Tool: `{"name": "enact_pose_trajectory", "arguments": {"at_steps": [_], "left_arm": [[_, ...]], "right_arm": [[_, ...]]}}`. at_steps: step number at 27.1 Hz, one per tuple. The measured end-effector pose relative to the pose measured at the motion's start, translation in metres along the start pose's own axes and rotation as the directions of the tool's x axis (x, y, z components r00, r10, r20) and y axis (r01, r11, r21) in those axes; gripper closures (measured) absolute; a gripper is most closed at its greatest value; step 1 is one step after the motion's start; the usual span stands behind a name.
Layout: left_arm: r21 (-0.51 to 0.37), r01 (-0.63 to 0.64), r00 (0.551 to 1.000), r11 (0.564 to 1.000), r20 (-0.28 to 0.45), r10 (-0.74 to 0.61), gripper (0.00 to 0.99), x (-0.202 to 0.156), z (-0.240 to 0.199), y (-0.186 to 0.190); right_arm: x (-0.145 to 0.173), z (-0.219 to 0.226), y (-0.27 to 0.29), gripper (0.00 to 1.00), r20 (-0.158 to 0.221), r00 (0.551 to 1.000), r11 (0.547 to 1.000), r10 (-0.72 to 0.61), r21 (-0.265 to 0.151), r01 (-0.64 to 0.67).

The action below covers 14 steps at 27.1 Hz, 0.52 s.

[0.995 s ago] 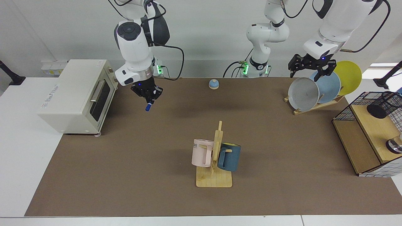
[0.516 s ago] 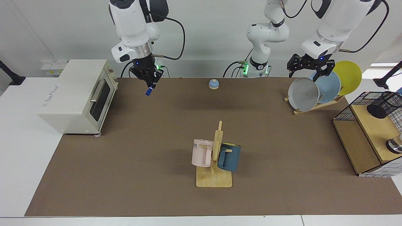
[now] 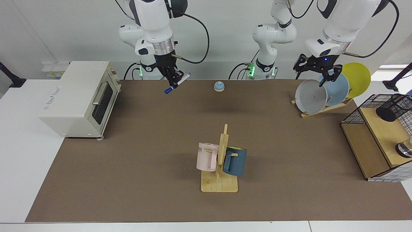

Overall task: Put markers into pen holder
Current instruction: 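Lift the marker with the right gripper while the left gripper reaches in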

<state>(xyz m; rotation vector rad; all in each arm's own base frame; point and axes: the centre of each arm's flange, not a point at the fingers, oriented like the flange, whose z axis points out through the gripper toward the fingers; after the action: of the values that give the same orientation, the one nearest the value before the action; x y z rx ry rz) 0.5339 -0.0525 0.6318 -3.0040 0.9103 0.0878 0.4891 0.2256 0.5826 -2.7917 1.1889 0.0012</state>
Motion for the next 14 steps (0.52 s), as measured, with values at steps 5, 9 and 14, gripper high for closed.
{"name": "enact_pose_trajectory", "arguments": {"at_steps": [5, 9, 14], "left_arm": [[-0.027, -0.223, 0.975, 0.974, -0.024, 0.223, 0.044, 0.003, 0.0, 0.005], [-0.058, -0.325, 0.945, 0.944, -0.057, 0.322, 0.04, 0.007, 0.001, 0.014], [-0.11, -0.37, 0.927, 0.923, -0.113, 0.358, 0.018, 0.016, 0.003, 0.029]], "right_arm": [[-0.032, 0.002, -0.019, 0.85, 0.01, 0.978, 0.977, 0.207, 0.054, -0.207], [-0.058, 0.008, -0.034, 0.85, 0.028, 0.958, 0.955, 0.285, 0.082, -0.286], [-0.074, 0.025, -0.045, 0.85, 0.044, 0.94, 0.937, 0.339, 0.067, -0.342]]}}
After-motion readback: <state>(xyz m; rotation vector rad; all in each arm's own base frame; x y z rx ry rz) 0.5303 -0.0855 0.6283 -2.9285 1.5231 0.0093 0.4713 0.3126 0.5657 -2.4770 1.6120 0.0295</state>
